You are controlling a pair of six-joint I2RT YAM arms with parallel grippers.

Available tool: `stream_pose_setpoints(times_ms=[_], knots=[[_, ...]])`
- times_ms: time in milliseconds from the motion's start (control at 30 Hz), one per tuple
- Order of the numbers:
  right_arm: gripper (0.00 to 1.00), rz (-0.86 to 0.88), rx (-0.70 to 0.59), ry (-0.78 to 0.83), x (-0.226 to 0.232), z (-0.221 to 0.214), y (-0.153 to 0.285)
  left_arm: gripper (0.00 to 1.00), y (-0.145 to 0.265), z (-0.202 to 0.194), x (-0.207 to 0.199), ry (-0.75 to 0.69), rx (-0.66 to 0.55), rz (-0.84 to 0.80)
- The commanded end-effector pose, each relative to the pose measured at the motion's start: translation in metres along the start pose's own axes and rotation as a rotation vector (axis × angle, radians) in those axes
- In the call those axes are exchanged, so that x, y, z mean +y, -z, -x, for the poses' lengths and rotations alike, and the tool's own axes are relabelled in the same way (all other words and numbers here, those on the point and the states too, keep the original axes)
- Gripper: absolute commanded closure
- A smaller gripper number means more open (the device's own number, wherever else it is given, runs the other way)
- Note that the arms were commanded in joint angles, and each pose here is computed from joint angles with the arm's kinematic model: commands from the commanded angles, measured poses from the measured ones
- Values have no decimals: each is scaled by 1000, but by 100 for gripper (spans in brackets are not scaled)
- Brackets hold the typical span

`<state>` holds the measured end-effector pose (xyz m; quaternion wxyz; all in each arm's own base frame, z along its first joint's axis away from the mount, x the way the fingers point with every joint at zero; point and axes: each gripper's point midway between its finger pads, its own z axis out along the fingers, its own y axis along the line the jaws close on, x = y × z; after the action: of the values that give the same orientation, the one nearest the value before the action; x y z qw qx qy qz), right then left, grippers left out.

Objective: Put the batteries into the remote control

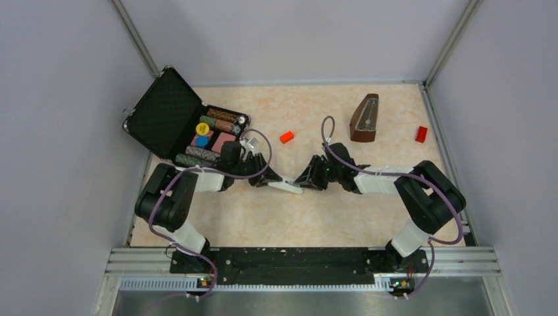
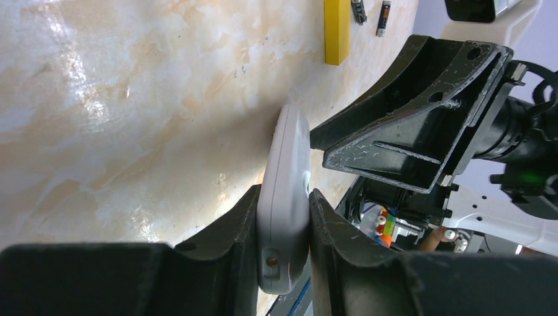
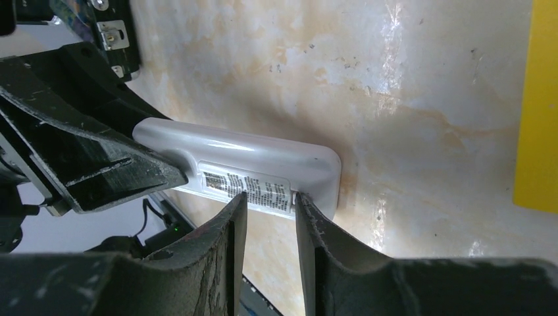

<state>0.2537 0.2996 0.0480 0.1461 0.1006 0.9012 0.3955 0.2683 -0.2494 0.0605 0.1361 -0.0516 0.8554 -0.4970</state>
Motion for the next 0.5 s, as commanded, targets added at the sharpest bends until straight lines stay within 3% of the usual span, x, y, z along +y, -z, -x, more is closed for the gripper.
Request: stream_pose_setpoints(times_ms=[0,467], knots=[[67,79,59,-57,-6,-29,-7,100,-6,-8,31,62,-28,97],[67,456,19,14,57,-23,3,100,-3,-13,35,56,-26,114]])
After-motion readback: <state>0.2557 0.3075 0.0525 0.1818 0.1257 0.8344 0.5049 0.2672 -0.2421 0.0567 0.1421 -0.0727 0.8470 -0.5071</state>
